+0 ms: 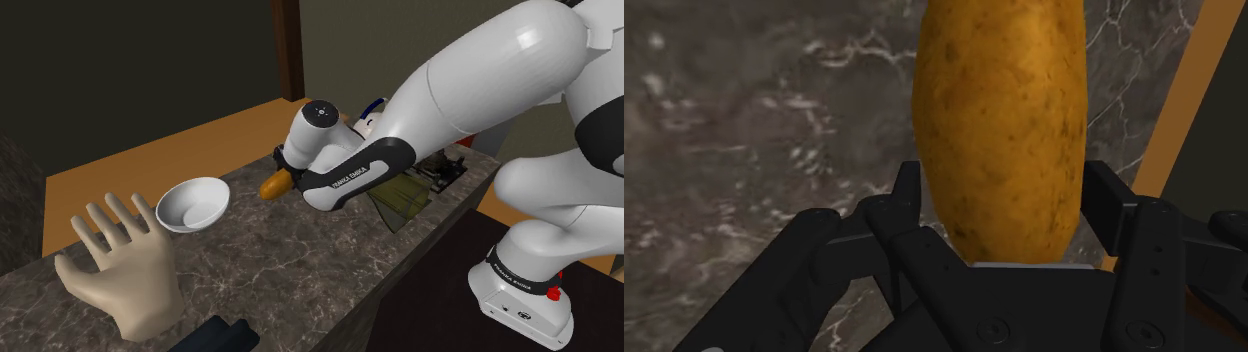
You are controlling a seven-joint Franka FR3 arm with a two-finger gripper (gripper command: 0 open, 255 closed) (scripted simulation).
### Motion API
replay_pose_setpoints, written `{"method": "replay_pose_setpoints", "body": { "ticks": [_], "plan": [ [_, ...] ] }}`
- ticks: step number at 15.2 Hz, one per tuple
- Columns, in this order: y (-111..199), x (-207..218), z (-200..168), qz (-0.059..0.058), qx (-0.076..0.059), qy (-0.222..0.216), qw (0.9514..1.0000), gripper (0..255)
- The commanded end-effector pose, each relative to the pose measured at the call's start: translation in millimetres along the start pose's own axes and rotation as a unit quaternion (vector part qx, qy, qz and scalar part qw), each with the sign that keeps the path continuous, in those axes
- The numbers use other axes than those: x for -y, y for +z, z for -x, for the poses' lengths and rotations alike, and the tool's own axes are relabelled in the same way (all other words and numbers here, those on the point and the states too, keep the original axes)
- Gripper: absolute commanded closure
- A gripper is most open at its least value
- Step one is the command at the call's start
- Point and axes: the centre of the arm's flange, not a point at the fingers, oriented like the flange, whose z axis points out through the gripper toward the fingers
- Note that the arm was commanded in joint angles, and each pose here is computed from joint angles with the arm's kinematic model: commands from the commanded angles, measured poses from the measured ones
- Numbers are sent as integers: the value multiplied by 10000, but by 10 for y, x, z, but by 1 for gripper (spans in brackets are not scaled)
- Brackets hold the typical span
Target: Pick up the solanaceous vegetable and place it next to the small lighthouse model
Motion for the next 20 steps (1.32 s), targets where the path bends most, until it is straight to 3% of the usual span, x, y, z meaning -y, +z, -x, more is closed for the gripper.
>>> {"method": "replay_pose_setpoints", "body": {
  "ticks": [1,20],
  "plan": [
    [-91,45,-14,2,0,0,10000,255],
    [-929,589,-106,2,0,0,10000,255]
  ]
}}
